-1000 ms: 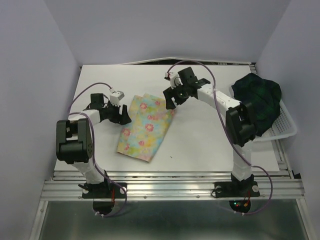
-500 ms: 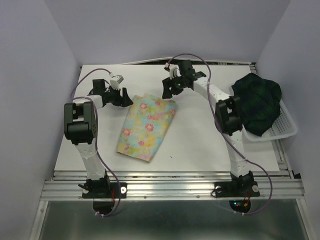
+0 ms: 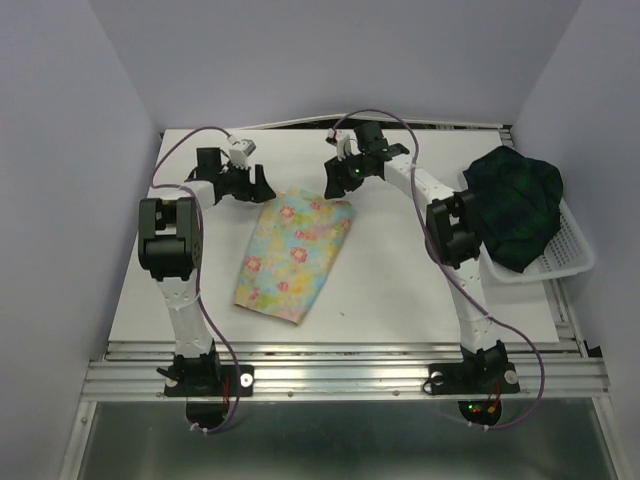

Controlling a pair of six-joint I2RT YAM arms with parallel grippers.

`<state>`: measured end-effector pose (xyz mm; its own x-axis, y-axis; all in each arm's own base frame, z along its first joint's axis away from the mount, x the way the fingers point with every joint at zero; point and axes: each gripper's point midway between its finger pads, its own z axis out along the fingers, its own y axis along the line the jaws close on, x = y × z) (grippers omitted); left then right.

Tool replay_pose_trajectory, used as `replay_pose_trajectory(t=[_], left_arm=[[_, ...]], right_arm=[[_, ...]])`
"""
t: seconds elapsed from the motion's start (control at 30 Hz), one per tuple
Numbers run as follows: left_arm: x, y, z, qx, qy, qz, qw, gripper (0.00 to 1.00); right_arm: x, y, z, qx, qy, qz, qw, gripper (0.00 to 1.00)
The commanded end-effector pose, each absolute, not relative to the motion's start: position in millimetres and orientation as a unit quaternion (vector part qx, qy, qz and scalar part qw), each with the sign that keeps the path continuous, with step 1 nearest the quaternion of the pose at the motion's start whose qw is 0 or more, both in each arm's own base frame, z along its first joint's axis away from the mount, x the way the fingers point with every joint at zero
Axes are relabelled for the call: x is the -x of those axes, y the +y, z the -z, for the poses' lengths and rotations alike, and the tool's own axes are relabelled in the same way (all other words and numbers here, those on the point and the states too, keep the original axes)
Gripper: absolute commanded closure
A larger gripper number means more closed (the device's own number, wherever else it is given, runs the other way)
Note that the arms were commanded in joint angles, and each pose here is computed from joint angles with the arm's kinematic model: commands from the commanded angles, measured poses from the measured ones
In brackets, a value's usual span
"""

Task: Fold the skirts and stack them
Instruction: Fold the skirt

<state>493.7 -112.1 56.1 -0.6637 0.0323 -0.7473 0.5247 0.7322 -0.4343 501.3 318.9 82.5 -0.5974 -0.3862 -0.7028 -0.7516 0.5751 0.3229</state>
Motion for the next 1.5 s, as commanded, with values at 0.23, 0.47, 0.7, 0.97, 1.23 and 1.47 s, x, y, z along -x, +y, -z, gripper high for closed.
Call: replay_pose_trajectory(t=[0.23, 0.47, 0.7, 0.97, 1.23, 1.47], left_arm=[[-537.9, -174.7, -163.6, -0.197, 0.788, 0.381, 0.443, 0.37], [-529.4, -215.3, -140.5, -0.188, 0.793, 0.422, 0.397, 0.69], [-528.9, -227.9, -117.3, -0.174, 0.805, 0.427, 0.373, 0.81], [-540.1, -221.4, -85.6, -0.141, 0.839, 0.386, 0.357, 0.89], [-551.7, -212.7, -71.1, -0.124, 0.858, 0.350, 0.356, 0.99], [-540.4, -218.7, -86.5, -0.139, 0.844, 0.367, 0.365, 1.00]], right_arm=[[-493.4, 322.5, -82.4, 0.365, 0.825, -0.329, 0.278, 0.47], [-491.0, 321.0, -82.6, 0.366, 0.826, -0.328, 0.276, 0.48], [-490.2, 318.9, -82.3, 0.367, 0.828, -0.323, 0.275, 0.48], [-491.9, 316.5, -80.0, 0.367, 0.832, -0.314, 0.274, 0.50], [-493.6, 313.5, -82.7, 0.370, 0.833, -0.304, 0.277, 0.51], [-495.9, 314.1, -83.7, 0.369, 0.833, -0.302, 0.279, 0.51]])
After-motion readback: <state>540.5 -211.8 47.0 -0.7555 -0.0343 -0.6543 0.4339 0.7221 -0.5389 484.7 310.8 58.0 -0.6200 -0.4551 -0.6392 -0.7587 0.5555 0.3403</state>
